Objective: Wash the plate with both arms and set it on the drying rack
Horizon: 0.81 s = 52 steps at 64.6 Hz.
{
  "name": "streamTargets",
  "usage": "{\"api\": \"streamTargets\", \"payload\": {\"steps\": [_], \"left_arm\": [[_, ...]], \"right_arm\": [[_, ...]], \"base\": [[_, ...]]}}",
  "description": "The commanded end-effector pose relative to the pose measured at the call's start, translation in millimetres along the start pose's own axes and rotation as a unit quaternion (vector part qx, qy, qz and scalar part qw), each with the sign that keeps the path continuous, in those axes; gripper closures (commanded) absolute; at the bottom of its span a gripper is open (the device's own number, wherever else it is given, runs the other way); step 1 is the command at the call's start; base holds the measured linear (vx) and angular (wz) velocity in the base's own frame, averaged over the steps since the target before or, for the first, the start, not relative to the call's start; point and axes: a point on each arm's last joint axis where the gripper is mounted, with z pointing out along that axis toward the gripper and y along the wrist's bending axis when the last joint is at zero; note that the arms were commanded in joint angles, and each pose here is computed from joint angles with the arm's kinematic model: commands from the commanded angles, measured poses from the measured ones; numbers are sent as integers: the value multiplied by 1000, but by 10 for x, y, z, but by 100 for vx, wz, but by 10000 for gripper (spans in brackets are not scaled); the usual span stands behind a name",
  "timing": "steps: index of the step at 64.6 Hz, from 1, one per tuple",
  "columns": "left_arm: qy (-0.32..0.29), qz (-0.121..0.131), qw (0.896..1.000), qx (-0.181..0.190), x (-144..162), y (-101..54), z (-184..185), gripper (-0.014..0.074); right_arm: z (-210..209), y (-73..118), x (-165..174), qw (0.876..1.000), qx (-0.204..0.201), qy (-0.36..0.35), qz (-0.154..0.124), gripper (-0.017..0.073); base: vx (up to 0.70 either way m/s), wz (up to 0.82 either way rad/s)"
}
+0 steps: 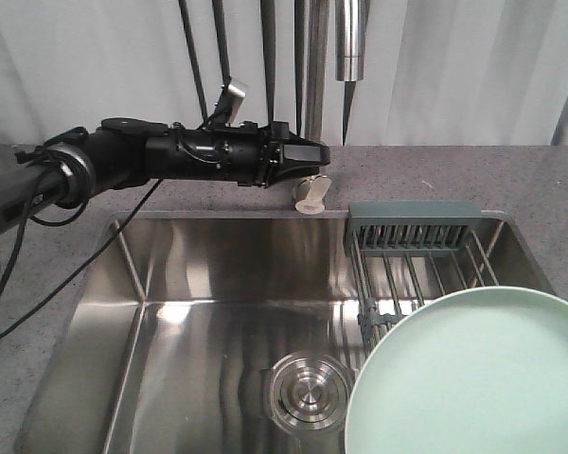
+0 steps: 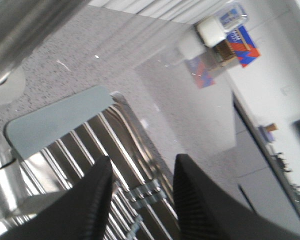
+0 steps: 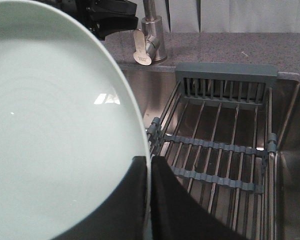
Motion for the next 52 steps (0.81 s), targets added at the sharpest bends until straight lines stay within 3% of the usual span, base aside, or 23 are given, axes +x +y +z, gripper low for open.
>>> {"api": "streamTargets", "payload": {"steps": [1,11,14,27,40,52], "left_arm": [[-35,13,997,65,-279,-446,-340,430],[-25,14,997,72,-403,-458,-771,603],[-23,18,998,61,-444,-497,-922,601],[3,57,996,-73,-512,-744,-1504,600],[26,131,968,-214,-367,-1340,-1976,600],[14,163,952,-260,45,-1809,-2217,600]], "right_arm": [[-25,17,-135,999,-4,-46,3,561],[-25,17,-135,999,-4,-46,3,561],[-25,17,-135,999,-4,-46,3,561],[-25,16,-135,999,-3,-46,2,561],[-25,17,-134,999,-4,-45,3,561],[-24,19,-132,999,-5,-44,4,561]], "base": [[0,0],[0,0],[0,0],[0,0],[0,0],[0,0]]}}
